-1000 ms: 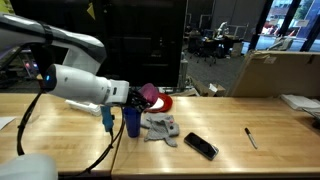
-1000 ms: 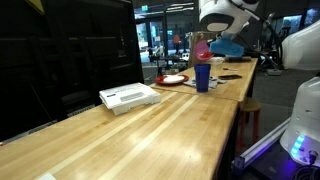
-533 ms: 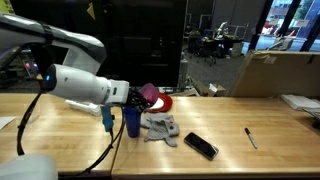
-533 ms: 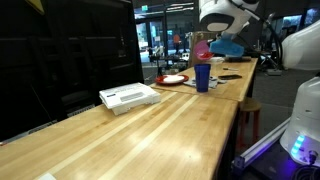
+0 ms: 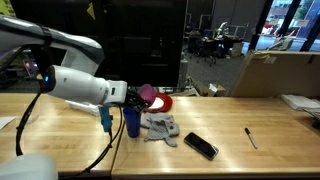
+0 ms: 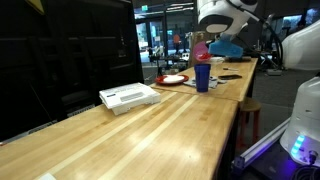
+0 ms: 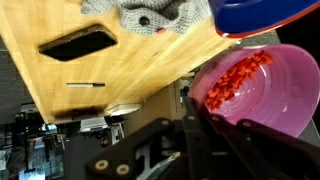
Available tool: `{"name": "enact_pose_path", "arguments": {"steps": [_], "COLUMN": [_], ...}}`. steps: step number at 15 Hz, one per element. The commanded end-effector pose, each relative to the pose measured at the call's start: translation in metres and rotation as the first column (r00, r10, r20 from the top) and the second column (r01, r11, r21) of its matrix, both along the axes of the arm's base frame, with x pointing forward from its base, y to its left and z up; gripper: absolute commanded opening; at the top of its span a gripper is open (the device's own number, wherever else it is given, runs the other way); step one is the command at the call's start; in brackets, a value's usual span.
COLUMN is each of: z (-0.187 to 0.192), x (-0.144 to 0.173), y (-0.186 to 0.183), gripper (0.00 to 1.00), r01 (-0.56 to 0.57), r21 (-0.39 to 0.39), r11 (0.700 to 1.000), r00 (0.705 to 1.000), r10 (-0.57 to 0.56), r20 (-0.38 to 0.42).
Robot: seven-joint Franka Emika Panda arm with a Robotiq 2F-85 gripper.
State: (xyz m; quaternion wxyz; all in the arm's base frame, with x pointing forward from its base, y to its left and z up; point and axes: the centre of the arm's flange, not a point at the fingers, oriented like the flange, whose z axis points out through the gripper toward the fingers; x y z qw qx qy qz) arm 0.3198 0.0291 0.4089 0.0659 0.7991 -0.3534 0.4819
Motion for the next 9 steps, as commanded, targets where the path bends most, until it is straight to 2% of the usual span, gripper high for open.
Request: {"name": "enact_pose_path", "arguments": {"steps": [1,9], "z": [0.004,0.0069], "x": [0.0023,-0.0007], "y": [0.0087,0.0082], "gripper": [0.01,0.01], "r01": [-0.01,-0.015], "r21": [-0.018,-0.051], "r11": [1.0,0.999], "r00": [1.0,1.0], "r10": [0.01,0.015], "r20": [0.0,0.005]}}
